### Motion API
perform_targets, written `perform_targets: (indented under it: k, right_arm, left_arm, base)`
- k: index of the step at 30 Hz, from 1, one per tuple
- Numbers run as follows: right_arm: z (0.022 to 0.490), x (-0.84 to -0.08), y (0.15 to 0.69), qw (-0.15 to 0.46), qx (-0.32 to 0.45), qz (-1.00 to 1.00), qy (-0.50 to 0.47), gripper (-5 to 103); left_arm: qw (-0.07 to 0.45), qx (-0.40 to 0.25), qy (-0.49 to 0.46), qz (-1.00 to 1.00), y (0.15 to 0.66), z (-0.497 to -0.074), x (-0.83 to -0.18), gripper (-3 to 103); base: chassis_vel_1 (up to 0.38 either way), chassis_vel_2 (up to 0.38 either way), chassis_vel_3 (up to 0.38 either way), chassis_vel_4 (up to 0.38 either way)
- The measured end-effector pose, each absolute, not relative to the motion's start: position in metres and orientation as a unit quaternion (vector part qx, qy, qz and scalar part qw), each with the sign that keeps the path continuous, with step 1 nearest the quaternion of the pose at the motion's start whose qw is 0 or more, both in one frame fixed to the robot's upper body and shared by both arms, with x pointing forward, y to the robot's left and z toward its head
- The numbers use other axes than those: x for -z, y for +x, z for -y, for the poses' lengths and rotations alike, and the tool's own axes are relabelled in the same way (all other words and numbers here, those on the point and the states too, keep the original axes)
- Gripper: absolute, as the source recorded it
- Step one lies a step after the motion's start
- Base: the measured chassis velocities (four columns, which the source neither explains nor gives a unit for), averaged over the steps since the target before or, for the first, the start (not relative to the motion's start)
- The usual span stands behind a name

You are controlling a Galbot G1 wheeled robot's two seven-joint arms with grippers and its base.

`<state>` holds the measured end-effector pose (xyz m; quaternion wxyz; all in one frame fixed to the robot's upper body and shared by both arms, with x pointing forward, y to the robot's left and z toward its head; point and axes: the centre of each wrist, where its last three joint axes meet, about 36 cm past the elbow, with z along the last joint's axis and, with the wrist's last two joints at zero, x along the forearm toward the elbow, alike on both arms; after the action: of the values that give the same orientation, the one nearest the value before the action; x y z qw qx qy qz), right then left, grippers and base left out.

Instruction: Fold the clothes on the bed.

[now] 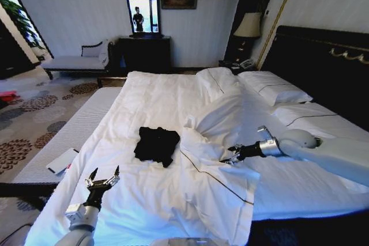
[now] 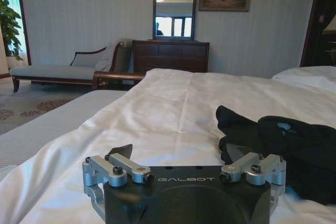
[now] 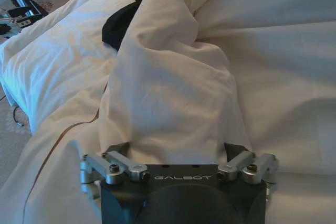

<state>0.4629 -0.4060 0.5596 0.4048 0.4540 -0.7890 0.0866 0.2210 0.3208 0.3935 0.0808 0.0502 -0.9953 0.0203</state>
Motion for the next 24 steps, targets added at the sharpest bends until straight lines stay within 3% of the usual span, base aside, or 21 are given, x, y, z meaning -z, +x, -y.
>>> perform_targets:
  k: [5,8,11,14,24]
  right_arm:
    - [0.407,-0.559,0.457,0.402,-0.082,0.791,0.453,82]
    - [0.408,-0.558,0.452,0.401,-0.079,0.793,0.452,66]
    - [0.409,-0.559,0.451,0.399,-0.078,0.795,0.450,60]
    - [0.411,-0.560,0.447,0.395,-0.075,0.798,0.448,43]
    - [0.415,-0.560,0.437,0.391,-0.073,0.803,0.443,12]
  left_arm:
    - [0.082,-0.022,0.051,0.995,0.221,-0.321,-0.393,100]
    - [0.081,-0.024,0.051,0.995,0.221,-0.321,-0.392,100]
    - [0.081,-0.024,0.052,0.995,0.221,-0.321,-0.392,100]
    - [0.081,-0.026,0.053,0.995,0.222,-0.321,-0.392,100]
    - [0.075,-0.028,0.057,0.995,0.226,-0.323,-0.395,100]
  base:
    - [0.000,0.000,0.000,0.000]
    - [0.000,0.000,0.000,0.000]
    - [0.000,0.000,0.000,0.000]
    - [0.000,0.000,0.000,0.000]
    - [0.000,0.000,0.000,0.000]
